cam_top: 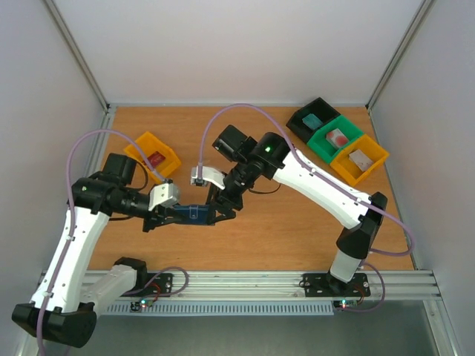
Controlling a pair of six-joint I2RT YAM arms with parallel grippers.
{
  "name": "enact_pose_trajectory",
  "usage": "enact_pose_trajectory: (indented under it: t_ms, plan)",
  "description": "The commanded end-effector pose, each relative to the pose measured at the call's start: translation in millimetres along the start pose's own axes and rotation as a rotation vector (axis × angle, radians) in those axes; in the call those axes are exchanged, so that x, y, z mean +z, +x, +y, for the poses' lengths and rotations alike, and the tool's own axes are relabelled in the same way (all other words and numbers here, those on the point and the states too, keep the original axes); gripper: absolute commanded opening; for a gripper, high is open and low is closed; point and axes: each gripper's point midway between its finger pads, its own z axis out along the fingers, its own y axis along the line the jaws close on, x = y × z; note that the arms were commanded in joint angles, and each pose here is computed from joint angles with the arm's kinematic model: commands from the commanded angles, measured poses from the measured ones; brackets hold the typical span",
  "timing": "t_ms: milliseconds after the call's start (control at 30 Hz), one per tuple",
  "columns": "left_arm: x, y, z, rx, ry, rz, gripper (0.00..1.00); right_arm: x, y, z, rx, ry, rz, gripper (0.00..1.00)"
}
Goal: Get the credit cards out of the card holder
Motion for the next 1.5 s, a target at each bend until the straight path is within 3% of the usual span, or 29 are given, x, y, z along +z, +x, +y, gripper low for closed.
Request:
enact_pose_trajectory:
  t_ms: [0, 133, 233, 267, 333, 367, 433, 500, 533, 600, 667, 800, 933, 1033, 1133, 1200, 1233, 1333, 1400, 1467]
  plan:
    - [3, -8, 2, -0.001, 0.019, -0.058, 0.00, -6, -12, -15, -0.011, 0.128, -0.072, 0.53]
    - [3, -7, -8, 0.015, 0.047, -0.065, 0.00, -14, -20, -7, -0.043, 0.133, -0.129, 0.04]
    - [3, -8, -7, 0.025, 0.039, -0.075, 0.04, -22, -23, 0, -0.068, 0.127, -0.165, 0.01]
    - [3, -13, -1, 0.023, 0.023, -0.097, 0.28, -30, -25, 0, -0.061, 0.129, -0.193, 0.01]
    - [3, -21, 7, -0.077, -0.001, -0.139, 0.93, -46, -31, -4, -0.023, 0.106, -0.279, 0.01]
    - [2, -28, 14, -0.077, -0.026, -0.179, 0.98, -63, -38, 3, -0.023, 0.083, -0.360, 0.01]
    - [1, -38, 14, -0.137, -0.023, -0.264, 0.99, -87, -53, 7, -0.033, 0.049, -0.530, 0.01]
    - [-7, -59, 15, -0.027, -0.048, -0.392, 0.99, -107, -65, 19, -0.099, 0.049, -0.678, 0.01]
    - [-12, -71, 17, -0.049, -0.052, -0.467, 0.99, -114, -69, 22, -0.123, 0.053, -0.735, 0.01]
    - [-32, -99, 12, 0.031, -0.101, -0.621, 0.99, -123, -75, 25, -0.130, 0.063, -0.801, 0.01]
    - [-42, -112, 13, -0.007, -0.136, -0.679, 1.00, -126, -78, 26, -0.118, 0.051, -0.839, 0.01]
    - [-48, -133, 26, -0.111, -0.123, -0.715, 0.94, -127, -87, 37, -0.185, 0.004, -0.926, 0.01]
    - [-55, -153, 9, -0.092, -0.010, -0.753, 0.81, -122, -89, 30, -0.173, 0.035, -0.917, 0.01]
    - [-50, -147, -12, 0.042, 0.035, -0.709, 0.59, -119, -86, 28, -0.176, 0.053, -0.900, 0.01]
    - [-52, -150, -8, 0.035, 0.015, -0.724, 0.24, -116, -82, 28, -0.170, 0.053, -0.869, 0.01]
    - [-54, -152, -7, 0.026, 0.007, -0.737, 0.07, -116, -80, 29, -0.170, 0.058, -0.856, 0.01]
    - [-54, -152, -7, 0.018, 0.008, -0.738, 0.01, -116, -78, 29, -0.167, 0.065, -0.849, 0.01]
    - [-52, -150, -3, -0.028, 0.009, -0.730, 0.00, -120, -72, 20, -0.124, 0.121, -0.835, 0.02]
    - [-51, -147, 13, -0.121, -0.050, -0.732, 0.00, -125, -68, 5, -0.068, 0.239, -0.806, 0.27]
    - [-48, -134, 46, -0.269, -0.211, -0.704, 0.00, -142, -60, -18, 0.005, 0.445, -0.782, 0.45]
